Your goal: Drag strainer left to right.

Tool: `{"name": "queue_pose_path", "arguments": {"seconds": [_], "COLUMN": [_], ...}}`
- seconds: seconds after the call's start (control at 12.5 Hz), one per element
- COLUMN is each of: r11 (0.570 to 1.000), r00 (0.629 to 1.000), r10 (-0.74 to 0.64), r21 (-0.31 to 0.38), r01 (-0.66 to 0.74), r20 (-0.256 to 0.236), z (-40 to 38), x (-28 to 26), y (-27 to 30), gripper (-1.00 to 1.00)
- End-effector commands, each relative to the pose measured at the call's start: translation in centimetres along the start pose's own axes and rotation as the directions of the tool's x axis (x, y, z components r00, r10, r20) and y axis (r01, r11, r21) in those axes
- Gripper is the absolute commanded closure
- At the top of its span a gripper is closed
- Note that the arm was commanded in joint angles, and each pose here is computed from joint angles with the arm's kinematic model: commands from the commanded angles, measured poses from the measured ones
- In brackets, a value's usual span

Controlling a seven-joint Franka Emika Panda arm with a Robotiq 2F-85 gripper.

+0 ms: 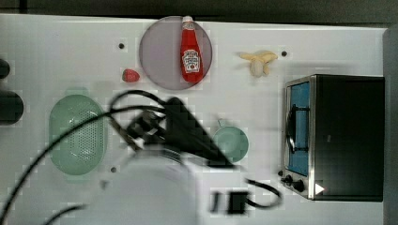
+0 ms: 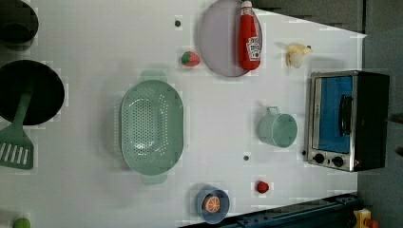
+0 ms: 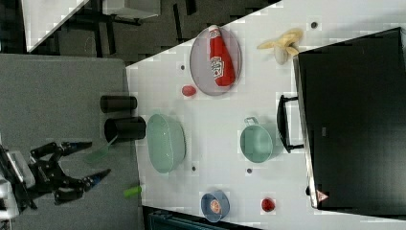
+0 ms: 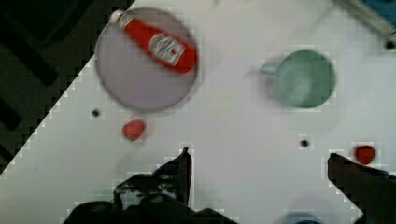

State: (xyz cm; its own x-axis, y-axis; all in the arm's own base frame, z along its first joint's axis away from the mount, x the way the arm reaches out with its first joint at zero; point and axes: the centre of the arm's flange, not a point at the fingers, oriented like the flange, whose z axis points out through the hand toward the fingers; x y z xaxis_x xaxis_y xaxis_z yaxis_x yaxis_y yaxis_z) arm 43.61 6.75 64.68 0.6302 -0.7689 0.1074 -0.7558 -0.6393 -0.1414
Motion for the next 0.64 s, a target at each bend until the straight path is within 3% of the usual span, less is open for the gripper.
{"name": "queue_pose_path", "arguments": {"seconds": [0.08,0.4,0.64], "r11": [0.996,0.981,0.933], "r00": [0.999,0.989,0.941], "r10": [0.015,0.145,0.331], "r21": [-0.094,-0.137,-0.171], "r01": [-0.013,-0.138,-0.317], "r20": [0.029,0.042,0.063], "z": [7.4,13.6,19.1], "x": [-5.9,-14.1,-18.4], "y": [-6.1,-11.4,-14.0], "gripper": [-1.00,-1.00,-1.00]}}
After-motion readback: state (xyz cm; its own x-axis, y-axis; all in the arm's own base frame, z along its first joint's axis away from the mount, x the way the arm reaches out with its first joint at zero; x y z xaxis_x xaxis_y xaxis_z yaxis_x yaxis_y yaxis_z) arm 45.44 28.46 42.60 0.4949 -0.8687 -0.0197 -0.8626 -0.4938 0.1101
